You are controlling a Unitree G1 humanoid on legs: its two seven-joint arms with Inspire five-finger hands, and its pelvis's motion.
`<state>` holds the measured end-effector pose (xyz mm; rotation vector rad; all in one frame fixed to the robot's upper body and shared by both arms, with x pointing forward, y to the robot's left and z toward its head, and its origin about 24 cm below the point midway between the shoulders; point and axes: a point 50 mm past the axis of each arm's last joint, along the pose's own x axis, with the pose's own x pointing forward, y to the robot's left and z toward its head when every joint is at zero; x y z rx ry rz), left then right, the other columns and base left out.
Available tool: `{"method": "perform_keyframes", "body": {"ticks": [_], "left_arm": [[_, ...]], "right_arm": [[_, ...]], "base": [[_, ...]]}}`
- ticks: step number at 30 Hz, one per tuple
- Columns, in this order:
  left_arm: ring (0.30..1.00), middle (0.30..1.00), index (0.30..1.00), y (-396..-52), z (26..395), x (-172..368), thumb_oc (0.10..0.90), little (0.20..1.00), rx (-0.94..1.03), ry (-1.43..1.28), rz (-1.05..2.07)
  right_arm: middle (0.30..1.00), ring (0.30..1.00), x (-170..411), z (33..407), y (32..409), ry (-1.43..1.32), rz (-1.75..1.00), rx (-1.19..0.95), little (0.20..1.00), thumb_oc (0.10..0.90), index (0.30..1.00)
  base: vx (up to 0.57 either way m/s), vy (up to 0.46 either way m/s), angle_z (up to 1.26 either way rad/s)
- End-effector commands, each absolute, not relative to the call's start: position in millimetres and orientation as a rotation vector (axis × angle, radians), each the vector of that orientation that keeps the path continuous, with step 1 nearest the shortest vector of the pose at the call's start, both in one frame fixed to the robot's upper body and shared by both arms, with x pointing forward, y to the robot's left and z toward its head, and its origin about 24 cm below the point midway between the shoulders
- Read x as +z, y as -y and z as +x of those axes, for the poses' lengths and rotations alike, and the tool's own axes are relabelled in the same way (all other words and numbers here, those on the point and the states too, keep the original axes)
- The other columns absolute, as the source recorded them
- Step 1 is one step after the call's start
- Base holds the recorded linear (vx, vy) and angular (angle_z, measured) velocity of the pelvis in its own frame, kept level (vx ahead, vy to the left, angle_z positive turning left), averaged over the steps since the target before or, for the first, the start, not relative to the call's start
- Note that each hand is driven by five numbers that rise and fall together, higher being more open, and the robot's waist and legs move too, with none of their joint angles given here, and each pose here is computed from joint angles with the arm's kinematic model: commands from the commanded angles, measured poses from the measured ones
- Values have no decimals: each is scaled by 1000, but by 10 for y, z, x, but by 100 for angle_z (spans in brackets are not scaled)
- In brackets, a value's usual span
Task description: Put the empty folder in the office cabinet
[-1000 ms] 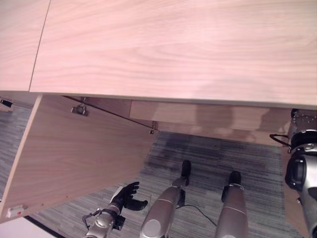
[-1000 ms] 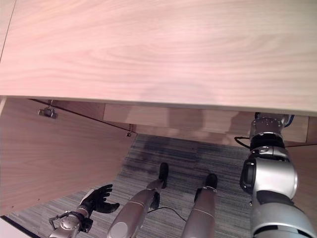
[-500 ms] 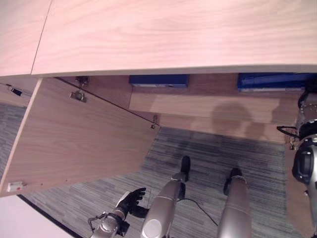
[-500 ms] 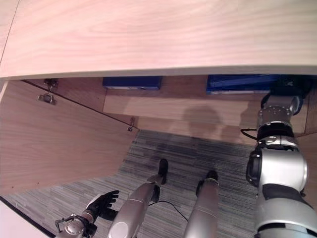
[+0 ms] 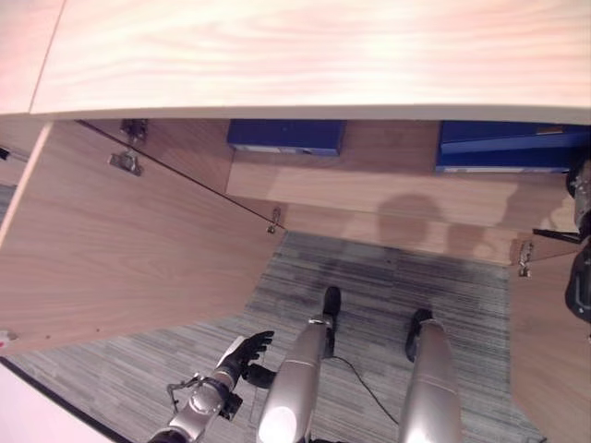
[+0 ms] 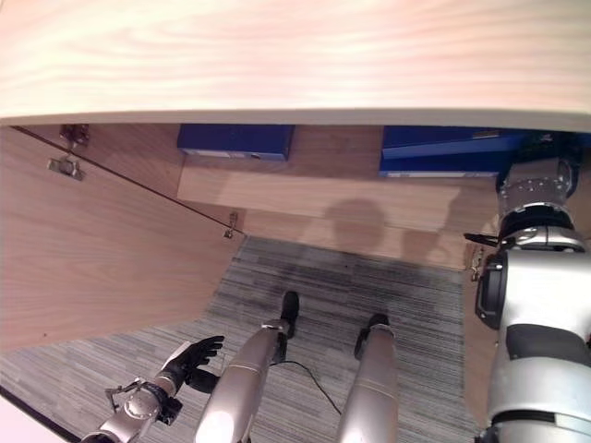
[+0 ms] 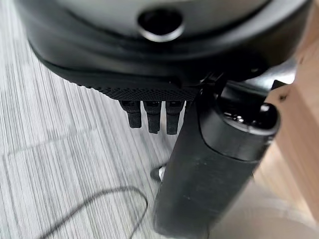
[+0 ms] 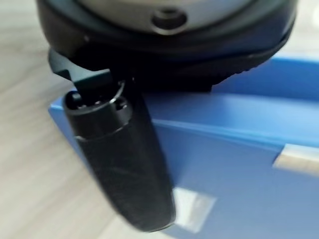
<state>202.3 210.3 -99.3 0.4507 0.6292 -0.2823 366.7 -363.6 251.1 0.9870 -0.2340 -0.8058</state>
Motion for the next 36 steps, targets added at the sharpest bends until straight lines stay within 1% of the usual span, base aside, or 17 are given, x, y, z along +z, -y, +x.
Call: {"method": "perform_keyframes", "body": {"ticks": [1,4,9,16,23,33,36], "left_arm": [[900,900,900,-2281,1936,-1002,800,900,-234,-646,494],[900,900,900,-2232,1924,-1021,800,900,-235,-650,467],[900,900,900,-2152,1856,-1067,800,900,-266,-666,445],[900,900,900,-2042,1835,-1104,800,900,-272,-680,392],[900,900,900,-1955,1800,-1162,800,900,-260,-706,362],[900,900,900,-1888,1851,-1176,800,900,-230,-711,335],[900,900,900,-1850,1846,-1199,800,900,-230,-722,336]], "right_arm": [[900,900,2866,3433,3920,311,789,-909,900,800,900],[900,900,2876,3457,3889,285,724,-902,900,800,900],[900,900,2743,3416,3954,228,691,-943,900,800,900],[900,900,2482,3387,3991,156,732,-1006,900,800,900],[900,900,2270,3521,3806,86,732,-995,900,800,900],[900,900,1920,3566,3682,-11,739,-1015,900,800,900],[900,900,1703,3574,3606,-72,735,-1028,900,800,900]], "base": [[73,65,-5],[73,70,-7],[68,49,-4],[55,47,2],[10,41,6],[0,11,0],[0,0,0]]}}
